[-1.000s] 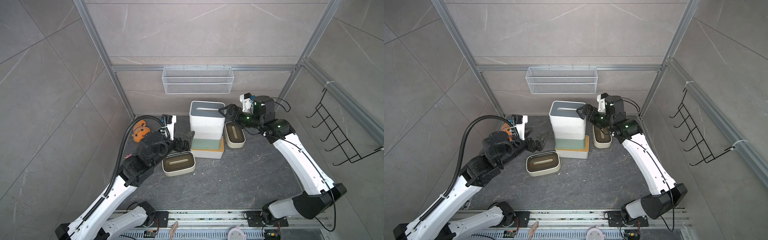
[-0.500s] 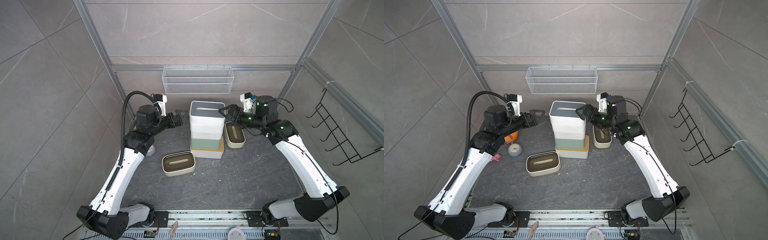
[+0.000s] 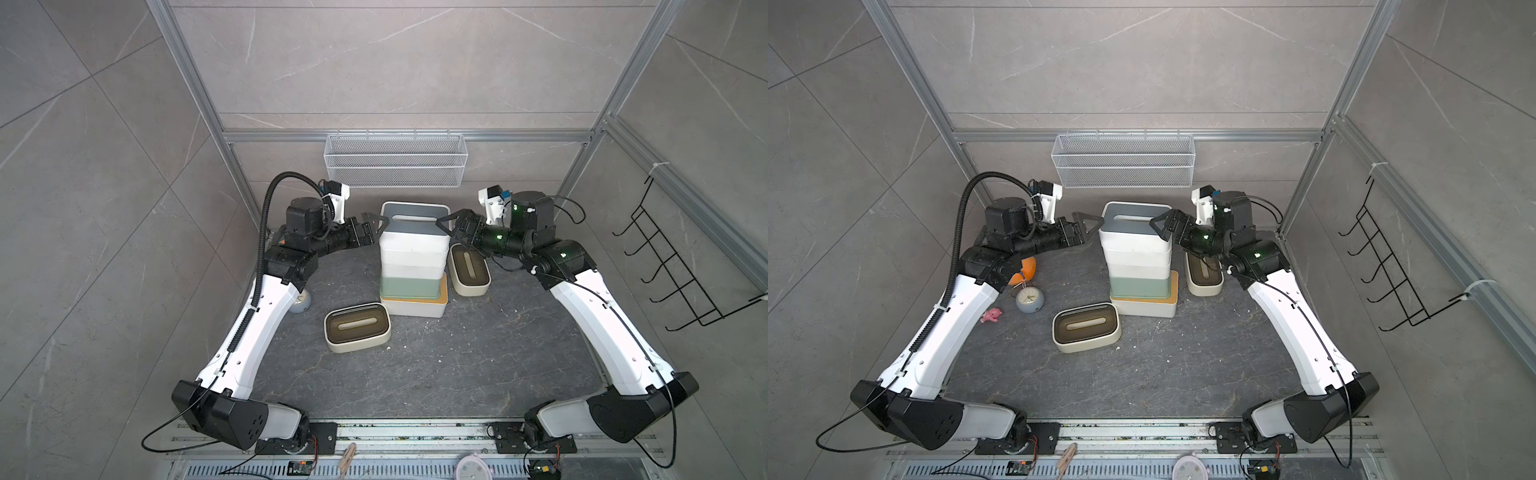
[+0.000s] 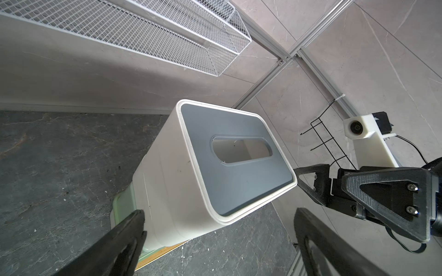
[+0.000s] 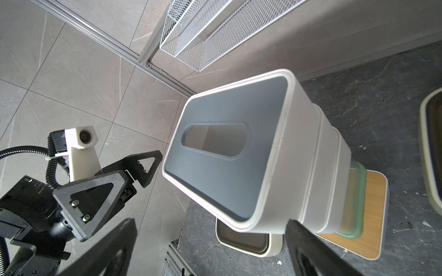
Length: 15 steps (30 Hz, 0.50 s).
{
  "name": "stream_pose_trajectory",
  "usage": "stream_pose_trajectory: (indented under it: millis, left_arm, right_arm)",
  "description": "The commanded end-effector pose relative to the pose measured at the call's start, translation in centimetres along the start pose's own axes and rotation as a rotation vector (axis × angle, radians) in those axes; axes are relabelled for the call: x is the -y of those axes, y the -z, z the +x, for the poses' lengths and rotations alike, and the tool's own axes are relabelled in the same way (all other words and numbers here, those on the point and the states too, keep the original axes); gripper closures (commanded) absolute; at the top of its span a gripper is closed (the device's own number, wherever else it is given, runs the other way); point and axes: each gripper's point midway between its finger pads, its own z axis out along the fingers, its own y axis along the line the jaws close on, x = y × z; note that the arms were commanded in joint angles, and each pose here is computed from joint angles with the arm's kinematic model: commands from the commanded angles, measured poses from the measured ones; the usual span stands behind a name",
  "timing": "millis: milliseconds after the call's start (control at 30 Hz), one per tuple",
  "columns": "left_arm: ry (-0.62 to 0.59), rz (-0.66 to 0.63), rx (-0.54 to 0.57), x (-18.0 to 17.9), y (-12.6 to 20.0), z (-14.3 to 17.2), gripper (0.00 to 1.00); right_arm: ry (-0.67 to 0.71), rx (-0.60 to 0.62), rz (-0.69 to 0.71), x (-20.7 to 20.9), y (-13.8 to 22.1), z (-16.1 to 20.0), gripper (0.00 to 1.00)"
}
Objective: Stack the tissue boxes
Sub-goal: Place the tissue box at the tissue box.
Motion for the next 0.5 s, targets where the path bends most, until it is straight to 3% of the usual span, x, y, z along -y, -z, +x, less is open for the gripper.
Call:
stream_pose_trajectory:
  millis: [0, 467]
  left_arm:
    - [-0.013, 0.073, 0.009, 1.8, 0.5, -0.8, 0.00]
    - [-0.003, 0.123, -0.021, 2.7, -0.8, -0.2, 0.00]
  right_arm:
    - [0.003, -0.016, -0.010, -0.2, -0.2, 0.3, 0.00]
    - [-0.008, -0.017, -0.010, -0.1, -0.4, 0.2, 0.00]
